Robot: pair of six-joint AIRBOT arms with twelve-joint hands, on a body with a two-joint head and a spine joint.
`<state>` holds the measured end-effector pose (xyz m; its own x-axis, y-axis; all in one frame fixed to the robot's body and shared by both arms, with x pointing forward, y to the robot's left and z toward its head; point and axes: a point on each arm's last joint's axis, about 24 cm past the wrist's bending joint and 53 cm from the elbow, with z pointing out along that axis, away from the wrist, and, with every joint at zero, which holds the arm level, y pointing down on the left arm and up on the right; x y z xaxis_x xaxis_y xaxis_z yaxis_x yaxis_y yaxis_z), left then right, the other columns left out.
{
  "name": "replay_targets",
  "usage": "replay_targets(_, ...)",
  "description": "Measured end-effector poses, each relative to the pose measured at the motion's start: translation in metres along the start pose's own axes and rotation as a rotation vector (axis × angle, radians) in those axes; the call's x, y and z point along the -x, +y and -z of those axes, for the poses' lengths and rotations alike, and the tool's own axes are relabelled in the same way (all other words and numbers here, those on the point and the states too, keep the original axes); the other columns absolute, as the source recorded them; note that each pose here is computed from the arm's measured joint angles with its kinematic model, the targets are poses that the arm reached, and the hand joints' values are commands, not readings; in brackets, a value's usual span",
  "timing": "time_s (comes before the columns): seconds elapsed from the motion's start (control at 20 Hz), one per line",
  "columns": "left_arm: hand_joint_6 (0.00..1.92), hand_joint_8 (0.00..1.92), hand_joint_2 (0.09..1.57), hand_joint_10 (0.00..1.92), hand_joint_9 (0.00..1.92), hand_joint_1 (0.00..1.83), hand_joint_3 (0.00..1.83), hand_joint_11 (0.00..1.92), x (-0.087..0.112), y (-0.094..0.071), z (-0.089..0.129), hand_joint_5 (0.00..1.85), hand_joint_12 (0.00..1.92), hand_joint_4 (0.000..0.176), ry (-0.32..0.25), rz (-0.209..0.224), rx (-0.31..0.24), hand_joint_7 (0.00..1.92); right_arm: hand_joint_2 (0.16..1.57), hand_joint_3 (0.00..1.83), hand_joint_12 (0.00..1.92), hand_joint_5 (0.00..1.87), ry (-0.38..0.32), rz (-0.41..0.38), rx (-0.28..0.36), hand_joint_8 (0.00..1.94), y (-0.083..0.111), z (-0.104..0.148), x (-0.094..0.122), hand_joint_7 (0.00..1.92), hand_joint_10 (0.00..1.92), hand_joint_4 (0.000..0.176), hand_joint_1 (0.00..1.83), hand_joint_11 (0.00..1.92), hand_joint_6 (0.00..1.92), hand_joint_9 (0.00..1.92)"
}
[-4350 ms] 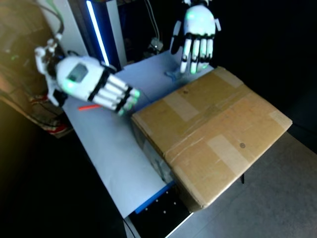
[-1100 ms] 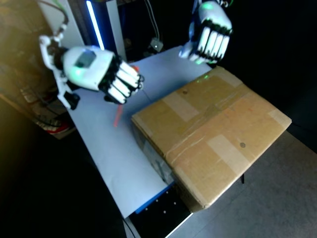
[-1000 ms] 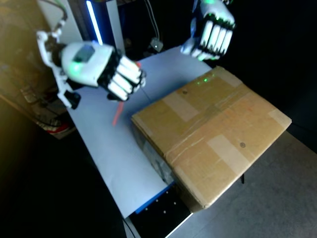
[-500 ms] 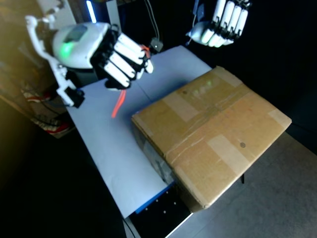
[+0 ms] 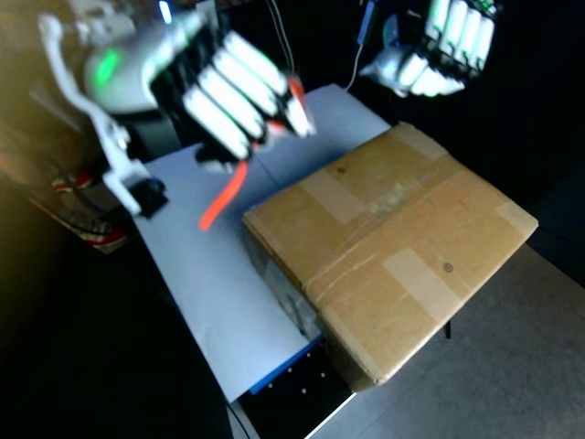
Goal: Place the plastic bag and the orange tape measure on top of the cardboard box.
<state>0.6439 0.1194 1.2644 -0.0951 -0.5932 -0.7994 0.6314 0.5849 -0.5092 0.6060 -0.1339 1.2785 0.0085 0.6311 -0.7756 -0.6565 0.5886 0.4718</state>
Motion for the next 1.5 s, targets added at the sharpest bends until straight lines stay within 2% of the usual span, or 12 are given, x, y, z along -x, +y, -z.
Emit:
replay_targets(0.1, 1.14, 1.22, 1.17, 1.41, 0.83, 1.36, 0.0, 0.69, 0.001, 0.006, -0.007, 0.78, 1.56, 0.0, -0.003, -0.007, 0.005, 0.86, 1.09, 0.0, 1.86, 1.09, -0.03, 0.008, 0.016, 1.25, -0.004, -0.013, 0.003, 1.01, 1.56, 0.0, 1.28, 0.89, 0.6, 0.98)
replay_targets(0.15, 1.11, 1.23, 1.17, 1.42, 0.83, 1.36, 0.0, 0.7, -0.001, 0.011, -0.013, 0.78, 1.58, 0.0, 0.004, -0.012, 0.012, 0.86, 1.09, 0.0, 1.71, 0.97, -0.031, 0.014, 0.016, 0.97, -0.009, -0.02, 0.0, 1.05, 1.32, 0.0, 1.37, 0.83, 0.88, 0.95)
replay_targets(0.3, 1.2, 1.33, 1.22, 1.59, 0.68, 1.34, 0.0, 0.59, 0.001, 0.018, -0.026, 0.82, 1.74, 0.0, -0.001, -0.02, 0.021, 0.68, 1.1, 0.0, 1.63, 0.94, -0.03, 0.03, 0.008, 1.01, -0.02, -0.032, -0.002, 1.03, 1.33, 0.0, 1.37, 0.97, 0.83, 0.99)
replay_targets(0.45, 1.07, 1.05, 1.14, 1.33, 0.91, 1.38, 0.0, 0.81, -0.012, 0.026, -0.038, 0.82, 1.55, 0.0, 0.022, -0.018, 0.033, 0.95, 1.16, 0.0, 1.71, 0.74, -0.037, 0.047, 0.002, 1.04, -0.03, -0.038, -0.003, 0.89, 1.25, 0.0, 1.48, 0.67, 1.16, 0.89)
replay_targets(0.6, 1.11, 0.99, 1.13, 1.25, 0.92, 1.38, 0.0, 0.76, -0.038, 0.031, -0.047, 0.85, 1.45, 0.0, 0.076, -0.009, 0.044, 0.96, 1.12, 0.0, 1.55, 0.86, -0.025, 0.052, 0.009, 1.05, -0.033, -0.043, -0.013, 0.98, 1.29, 0.0, 1.39, 1.03, 0.95, 0.98)
replay_targets(0.75, 1.19, 1.0, 1.14, 1.24, 0.91, 1.37, 0.0, 0.75, -0.043, 0.035, -0.051, 0.83, 1.41, 0.0, 0.084, -0.01, 0.051, 0.92, 1.15, 0.01, 1.64, 0.75, -0.027, 0.045, 0.015, 1.11, -0.034, -0.049, -0.022, 0.88, 1.26, 0.0, 1.47, 0.73, 1.14, 0.91)
replay_targets(0.9, 1.18, 1.04, 1.14, 1.26, 0.92, 1.37, 0.0, 0.78, -0.048, 0.039, -0.055, 0.83, 1.39, 0.0, 0.094, -0.013, 0.058, 0.89, 1.08, 0.0, 1.44, 0.9, -0.01, 0.042, 0.018, 0.9, -0.035, -0.054, -0.034, 1.04, 1.09, 0.0, 1.42, 0.96, 0.95, 1.08)
replay_targets(1.0, 1.19, 1.08, 1.16, 1.32, 0.89, 1.37, 0.0, 0.74, -0.052, 0.045, -0.061, 0.81, 1.48, 0.0, 0.106, -0.016, 0.073, 0.87, 1.09, 0.0, 1.43, 0.89, -0.007, 0.047, 0.018, 0.98, -0.037, -0.055, -0.036, 1.03, 1.09, 0.0, 1.42, 0.72, 0.99, 1.06)
replay_targets(1.15, 1.14, 1.1, 1.15, 1.32, 0.91, 1.37, 0.0, 0.81, -0.052, 0.042, -0.066, 0.81, 1.48, 0.0, 0.1, -0.013, 0.065, 0.87, 1.09, 0.0, 1.55, 0.91, -0.017, 0.07, 0.009, 0.95, -0.046, -0.056, -0.03, 1.03, 1.17, 0.0, 1.39, 0.93, 0.97, 1.02)
replay_targets(1.35, 1.16, 1.18, 1.17, 1.35, 0.9, 1.36, 0.0, 0.81, -0.054, 0.039, -0.073, 0.76, 1.48, 0.0, 0.096, -0.009, 0.057, 0.84, 1.1, 0.0, 1.59, 0.93, -0.021, 0.082, 0.003, 1.02, -0.05, -0.057, -0.027, 0.96, 1.16, 0.0, 1.48, 0.8, 0.92, 0.97)
replay_targets(1.45, 1.04, 1.22, 1.17, 1.43, 0.9, 1.37, 0.0, 0.83, -0.056, 0.039, -0.074, 0.77, 1.63, 0.0, 0.102, -0.007, 0.06, 0.86, 1.11, 0.0, 1.57, 0.94, -0.025, 0.089, 0.0, 1.07, -0.053, -0.057, -0.025, 0.95, 1.28, 0.0, 1.39, 0.88, 0.92, 0.95)
replay_targets(1.5, 1.07, 1.49, 1.22, 1.63, 1.0, 1.25, 0.0, 1.0, -0.056, 0.039, -0.074, 0.75, 1.84, 0.0, 0.102, -0.007, 0.06, 0.83, 1.11, 0.0, 1.56, 0.93, -0.026, 0.09, 0.0, 1.08, -0.054, -0.058, -0.025, 0.94, 1.29, 0.0, 1.38, 0.87, 0.94, 0.94)
